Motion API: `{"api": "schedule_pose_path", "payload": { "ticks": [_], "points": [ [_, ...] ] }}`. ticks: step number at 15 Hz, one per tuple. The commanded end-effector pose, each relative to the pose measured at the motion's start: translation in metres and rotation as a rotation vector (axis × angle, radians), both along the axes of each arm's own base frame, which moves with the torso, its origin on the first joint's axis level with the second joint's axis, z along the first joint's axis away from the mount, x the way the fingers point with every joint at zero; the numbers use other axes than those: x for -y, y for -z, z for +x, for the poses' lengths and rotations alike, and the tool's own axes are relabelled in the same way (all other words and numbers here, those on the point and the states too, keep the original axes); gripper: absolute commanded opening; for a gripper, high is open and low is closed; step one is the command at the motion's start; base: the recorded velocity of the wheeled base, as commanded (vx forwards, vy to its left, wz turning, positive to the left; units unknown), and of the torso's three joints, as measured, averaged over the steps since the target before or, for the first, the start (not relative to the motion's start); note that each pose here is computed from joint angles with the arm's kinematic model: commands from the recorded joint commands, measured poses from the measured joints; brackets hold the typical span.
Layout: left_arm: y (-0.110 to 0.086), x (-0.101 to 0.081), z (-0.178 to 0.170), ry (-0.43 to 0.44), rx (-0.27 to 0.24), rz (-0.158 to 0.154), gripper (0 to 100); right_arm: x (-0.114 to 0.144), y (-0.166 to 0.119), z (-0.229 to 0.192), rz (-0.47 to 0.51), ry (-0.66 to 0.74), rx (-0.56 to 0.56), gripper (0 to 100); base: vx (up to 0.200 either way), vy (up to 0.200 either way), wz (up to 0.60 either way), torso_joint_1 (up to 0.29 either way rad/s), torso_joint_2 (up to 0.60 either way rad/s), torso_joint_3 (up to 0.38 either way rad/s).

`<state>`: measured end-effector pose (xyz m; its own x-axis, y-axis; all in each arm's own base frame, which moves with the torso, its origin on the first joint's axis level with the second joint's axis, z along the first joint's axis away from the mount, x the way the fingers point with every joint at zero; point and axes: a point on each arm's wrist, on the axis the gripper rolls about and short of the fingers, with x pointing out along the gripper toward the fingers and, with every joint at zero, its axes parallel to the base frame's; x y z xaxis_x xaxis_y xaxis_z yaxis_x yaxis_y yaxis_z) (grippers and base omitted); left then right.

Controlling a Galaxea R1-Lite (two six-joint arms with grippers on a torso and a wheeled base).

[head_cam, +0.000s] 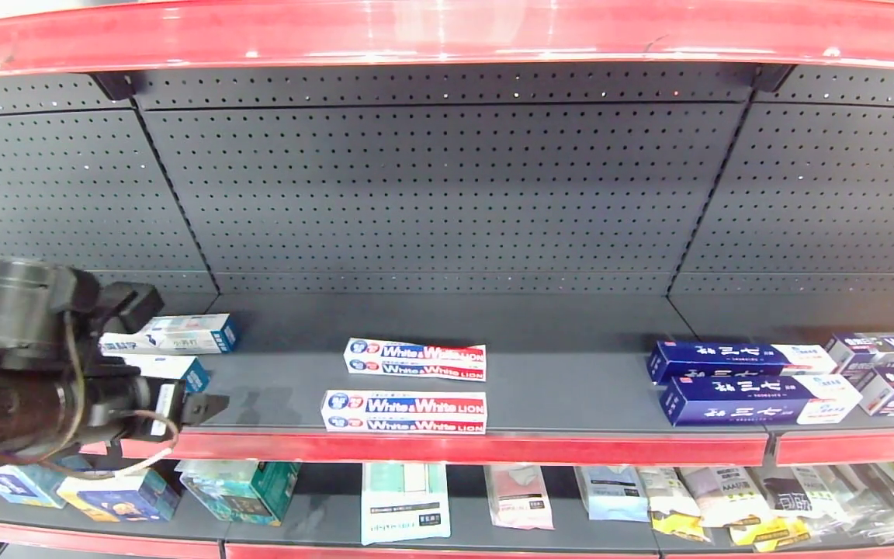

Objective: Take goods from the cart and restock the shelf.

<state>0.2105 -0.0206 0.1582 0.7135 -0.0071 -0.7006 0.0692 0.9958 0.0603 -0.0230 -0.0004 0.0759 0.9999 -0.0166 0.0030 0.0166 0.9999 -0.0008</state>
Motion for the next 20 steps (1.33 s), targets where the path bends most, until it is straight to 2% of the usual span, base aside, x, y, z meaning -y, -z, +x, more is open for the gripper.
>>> {"api": "schedule_pose_path", "payload": {
  "ticks": [1,4,6,7,10,11,12,13,15,17,18,20],
  "points": [
    [-0.01,-0.023,-0.082,-0.008,0.138,-0.01,100,0.0,0.0,0.0,-0.001,0.0,-0.001,100,0.0,0.0,0.0,0.0,0.0,0.0],
    [-0.003,-0.025,-0.106,-0.039,0.126,-0.013,100,0.0,0.0,0.0,-0.001,0.0,-0.001,100,0.0,0.0,0.0,0.0,0.0,0.0],
    [-0.005,-0.025,-0.102,-0.03,0.122,-0.012,100,0.0,0.0,0.0,-0.001,0.0,-0.001,100,0.0,0.0,0.0,0.0,0.0,0.0],
    [-0.002,-0.024,-0.097,-0.022,0.102,-0.012,100,0.0,0.0,0.0,-0.001,0.0,-0.001,100,0.0,0.0,0.0,0.0,0.0,0.0],
    [0.008,-0.021,-0.063,0.0,0.009,-0.01,100,0.0,0.0,0.0,-0.001,0.0,-0.001,100,0.0,0.0,0.0,0.0,0.0,0.0],
    [0.014,-0.021,-0.036,-0.007,-0.028,-0.006,100,0.0,0.0,0.0,-0.001,0.0,-0.001,100,0.0,0.0,0.0,0.0,0.0,0.0],
    [0.02,-0.021,-0.022,-0.014,-0.063,0.005,100,0.0,0.0,0.0,-0.001,0.0,-0.001,100,0.0,0.0,0.0,0.0,0.0,0.0],
    [0.026,-0.018,-0.001,-0.027,-0.095,0.035,100,0.0,0.0,0.0,-0.001,0.0,-0.001,100,0.0,0.0,0.0,0.0,0.0,0.0],
    [0.028,-0.018,0.005,-0.027,-0.081,0.036,100,0.0,0.0,0.0,-0.001,0.0,-0.001,100,0.0,0.0,0.0,0.0,0.0,0.0],
    [0.03,-0.018,-0.013,-0.023,-0.067,0.036,100,0.0,0.0,0.0,-0.001,0.0,-0.001,100,0.0,0.0,0.0,0.0,0.0,0.0],
    [0.028,-0.018,-0.025,-0.022,-0.041,0.035,100,0.0,0.0,0.0,-0.001,0.0,-0.001,100,0.0,0.0,0.0,0.0,0.0,0.0],
    [0.022,-0.019,-0.071,-0.004,0.063,0.023,100,0.0,0.0,0.0,-0.001,0.0,-0.001,100,0.0,0.0,0.0,0.0,0.0,0.0]
  ]
}}
